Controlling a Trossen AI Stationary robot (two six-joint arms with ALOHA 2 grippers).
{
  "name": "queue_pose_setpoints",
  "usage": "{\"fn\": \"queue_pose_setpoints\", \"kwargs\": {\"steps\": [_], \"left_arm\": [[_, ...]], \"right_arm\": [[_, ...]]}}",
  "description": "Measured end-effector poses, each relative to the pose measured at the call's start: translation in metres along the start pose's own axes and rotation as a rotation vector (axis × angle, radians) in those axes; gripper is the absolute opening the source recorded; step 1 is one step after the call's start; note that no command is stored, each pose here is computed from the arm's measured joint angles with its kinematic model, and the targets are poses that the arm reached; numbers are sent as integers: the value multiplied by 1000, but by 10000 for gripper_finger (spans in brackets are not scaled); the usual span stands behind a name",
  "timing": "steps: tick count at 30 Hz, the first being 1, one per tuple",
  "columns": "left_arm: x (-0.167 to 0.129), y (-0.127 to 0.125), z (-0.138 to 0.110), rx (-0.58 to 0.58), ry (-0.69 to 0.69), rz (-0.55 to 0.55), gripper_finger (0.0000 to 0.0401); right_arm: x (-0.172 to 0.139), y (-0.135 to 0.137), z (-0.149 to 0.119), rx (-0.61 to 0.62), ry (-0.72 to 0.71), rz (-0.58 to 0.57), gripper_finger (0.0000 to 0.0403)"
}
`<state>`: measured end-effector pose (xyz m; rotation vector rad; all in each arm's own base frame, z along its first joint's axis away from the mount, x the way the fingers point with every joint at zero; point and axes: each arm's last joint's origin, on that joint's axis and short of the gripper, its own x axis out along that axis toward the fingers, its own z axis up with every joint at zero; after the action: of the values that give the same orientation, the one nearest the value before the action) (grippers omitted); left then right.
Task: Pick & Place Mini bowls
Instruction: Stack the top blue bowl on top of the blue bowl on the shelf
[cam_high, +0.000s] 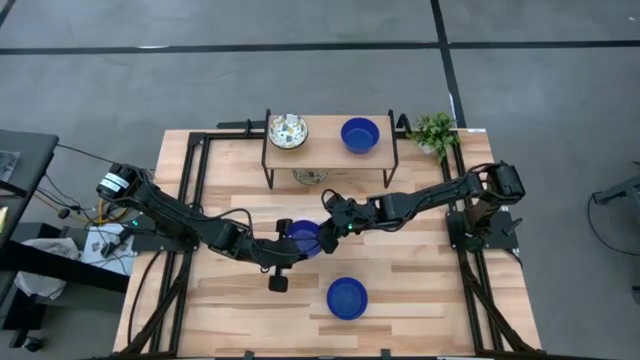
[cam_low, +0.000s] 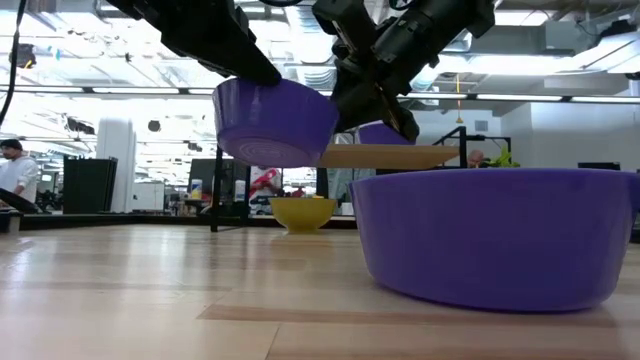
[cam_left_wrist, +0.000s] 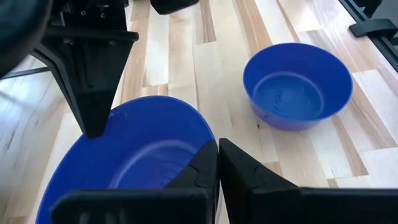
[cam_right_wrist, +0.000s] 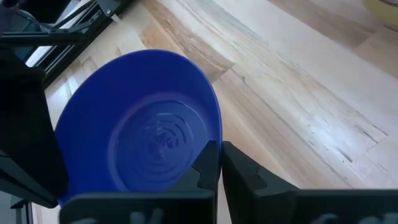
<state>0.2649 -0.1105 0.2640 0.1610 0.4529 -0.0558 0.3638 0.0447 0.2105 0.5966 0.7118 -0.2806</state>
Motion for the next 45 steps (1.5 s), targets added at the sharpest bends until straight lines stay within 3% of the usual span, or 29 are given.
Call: {"fn": "queue_pose_setpoints", "kwargs": {"steps": [14, 28, 32, 38, 45], "left_arm": [[0, -1, 0, -61, 5, -36, 16], [-4, 1, -1, -88, 25, -28, 167], [-17, 7, 6, -116, -21, -6, 186], [-46, 17, 21, -158, -126, -19, 184], [-84, 27, 33, -197, -250, -64, 170]], "right_arm": [[0, -1, 0, -7, 30, 17, 0], [-15, 10, 16, -116, 106, -41, 1], [-21, 7, 20, -122, 131, -50, 1], [-37, 1, 28, -121, 145, -40, 0], [-73, -9, 56, -93, 15, -4, 0]]}}
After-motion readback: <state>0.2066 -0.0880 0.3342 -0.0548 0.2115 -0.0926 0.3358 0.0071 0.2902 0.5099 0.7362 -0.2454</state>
